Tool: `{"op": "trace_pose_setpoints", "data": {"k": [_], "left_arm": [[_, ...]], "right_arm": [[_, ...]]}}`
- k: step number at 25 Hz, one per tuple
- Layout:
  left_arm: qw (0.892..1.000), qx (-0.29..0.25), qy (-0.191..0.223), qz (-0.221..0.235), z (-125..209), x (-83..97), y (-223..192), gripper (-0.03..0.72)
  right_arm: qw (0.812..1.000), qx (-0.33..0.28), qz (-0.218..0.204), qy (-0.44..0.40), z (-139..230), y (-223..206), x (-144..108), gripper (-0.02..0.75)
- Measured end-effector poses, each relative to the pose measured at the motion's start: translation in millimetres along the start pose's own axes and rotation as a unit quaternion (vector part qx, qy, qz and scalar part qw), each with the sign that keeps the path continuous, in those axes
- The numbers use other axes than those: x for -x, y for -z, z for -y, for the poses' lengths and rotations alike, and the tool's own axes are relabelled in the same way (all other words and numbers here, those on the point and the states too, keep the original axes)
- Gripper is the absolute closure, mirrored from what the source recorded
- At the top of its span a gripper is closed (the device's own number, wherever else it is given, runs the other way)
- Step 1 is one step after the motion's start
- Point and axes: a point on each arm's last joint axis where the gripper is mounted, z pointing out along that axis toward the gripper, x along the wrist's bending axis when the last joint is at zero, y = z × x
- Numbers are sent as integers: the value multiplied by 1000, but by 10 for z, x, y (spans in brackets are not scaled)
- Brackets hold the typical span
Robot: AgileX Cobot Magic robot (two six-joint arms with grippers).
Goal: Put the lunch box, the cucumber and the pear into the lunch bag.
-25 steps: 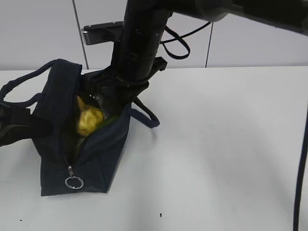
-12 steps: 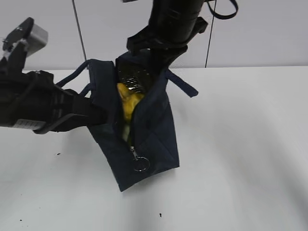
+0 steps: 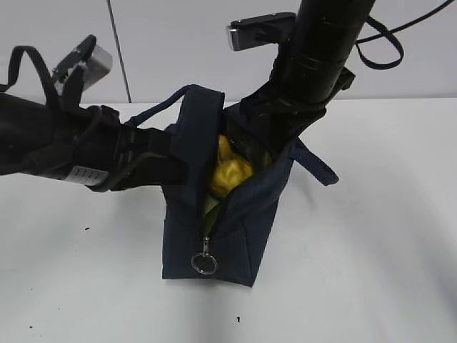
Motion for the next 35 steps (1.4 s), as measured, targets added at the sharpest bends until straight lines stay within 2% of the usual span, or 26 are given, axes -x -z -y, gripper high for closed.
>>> {"op": "trace_pose_setpoints", "data": {"k": [6, 12, 16, 18, 22, 24, 27, 35], "left_arm": [[1000, -24, 1, 6, 71, 24, -132, 706], [1000, -23, 2, 5, 65, 17, -143, 699], [1000, -28, -10, 1, 74, 10, -142, 633], [999, -29, -13, 0, 76, 7, -142, 567], [999, -30, -15, -1, 78, 5, -142, 391], [999, -31, -17, -2, 80, 4, -142, 339], [999, -36, -25, -4, 87, -1, -141, 312], [998, -48, -40, 3, 107, 24, -116, 305]], "right_arm": [[1000, 17, 13, 7, -30, -5, 23, 732], [999, 16, 25, 13, -27, -5, 45, 732], [999, 21, 26, 13, -37, -5, 48, 718], [999, 29, 28, 14, -50, -7, 51, 669], [999, 44, 29, 14, -78, -5, 52, 457], [999, 45, 25, 12, -79, -5, 45, 371], [999, 45, 12, 7, -79, -6, 22, 332], [999, 48, 1, 3, -49, 98, -10, 329]]}}
